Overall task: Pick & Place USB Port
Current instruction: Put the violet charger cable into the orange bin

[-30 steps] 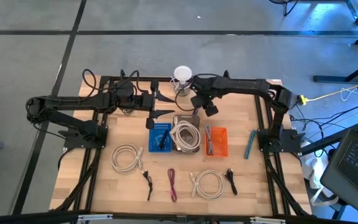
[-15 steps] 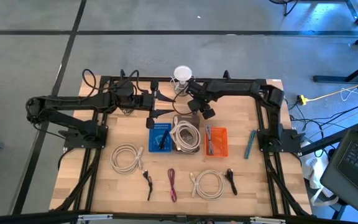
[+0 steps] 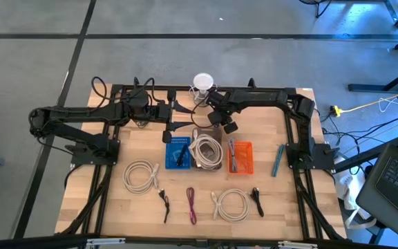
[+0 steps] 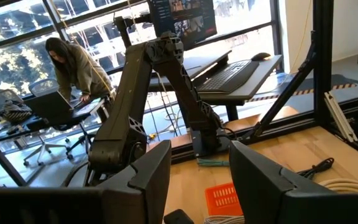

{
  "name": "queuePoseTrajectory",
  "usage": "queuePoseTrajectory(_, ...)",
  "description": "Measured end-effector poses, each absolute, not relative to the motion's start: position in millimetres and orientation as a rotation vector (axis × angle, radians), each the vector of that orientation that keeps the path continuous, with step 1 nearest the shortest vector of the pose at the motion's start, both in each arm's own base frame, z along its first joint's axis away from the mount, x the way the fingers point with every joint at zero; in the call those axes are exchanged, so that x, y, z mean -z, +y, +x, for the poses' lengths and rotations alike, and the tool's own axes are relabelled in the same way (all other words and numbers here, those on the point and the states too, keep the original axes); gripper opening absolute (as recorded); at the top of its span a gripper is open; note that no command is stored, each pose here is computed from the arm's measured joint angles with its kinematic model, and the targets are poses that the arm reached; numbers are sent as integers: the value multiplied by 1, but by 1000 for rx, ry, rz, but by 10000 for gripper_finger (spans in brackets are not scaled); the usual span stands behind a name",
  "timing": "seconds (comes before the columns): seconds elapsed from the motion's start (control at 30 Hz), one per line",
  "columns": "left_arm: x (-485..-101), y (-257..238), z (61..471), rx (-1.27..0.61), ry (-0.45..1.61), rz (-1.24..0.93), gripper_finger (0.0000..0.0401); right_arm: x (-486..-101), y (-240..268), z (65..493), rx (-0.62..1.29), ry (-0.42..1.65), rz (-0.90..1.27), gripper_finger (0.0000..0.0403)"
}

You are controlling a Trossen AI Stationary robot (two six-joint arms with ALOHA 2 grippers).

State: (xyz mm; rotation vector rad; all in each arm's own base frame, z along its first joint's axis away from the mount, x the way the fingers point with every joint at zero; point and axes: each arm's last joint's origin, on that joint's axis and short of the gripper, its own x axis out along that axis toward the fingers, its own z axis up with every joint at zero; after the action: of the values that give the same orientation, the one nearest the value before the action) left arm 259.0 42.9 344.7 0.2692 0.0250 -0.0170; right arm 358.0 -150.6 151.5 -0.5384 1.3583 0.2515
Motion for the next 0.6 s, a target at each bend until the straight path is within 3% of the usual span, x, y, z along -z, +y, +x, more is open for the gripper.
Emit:
queuePoseTrajectory(0.33, -345, 43, 259, 17, 25, 270, 153, -152, -152, 360, -207, 1349, -539, 92)
queuePoseTrajectory(0.6, -345, 43, 259, 17, 25, 270, 152, -138, -153, 361, -204, 1402, -543, 122)
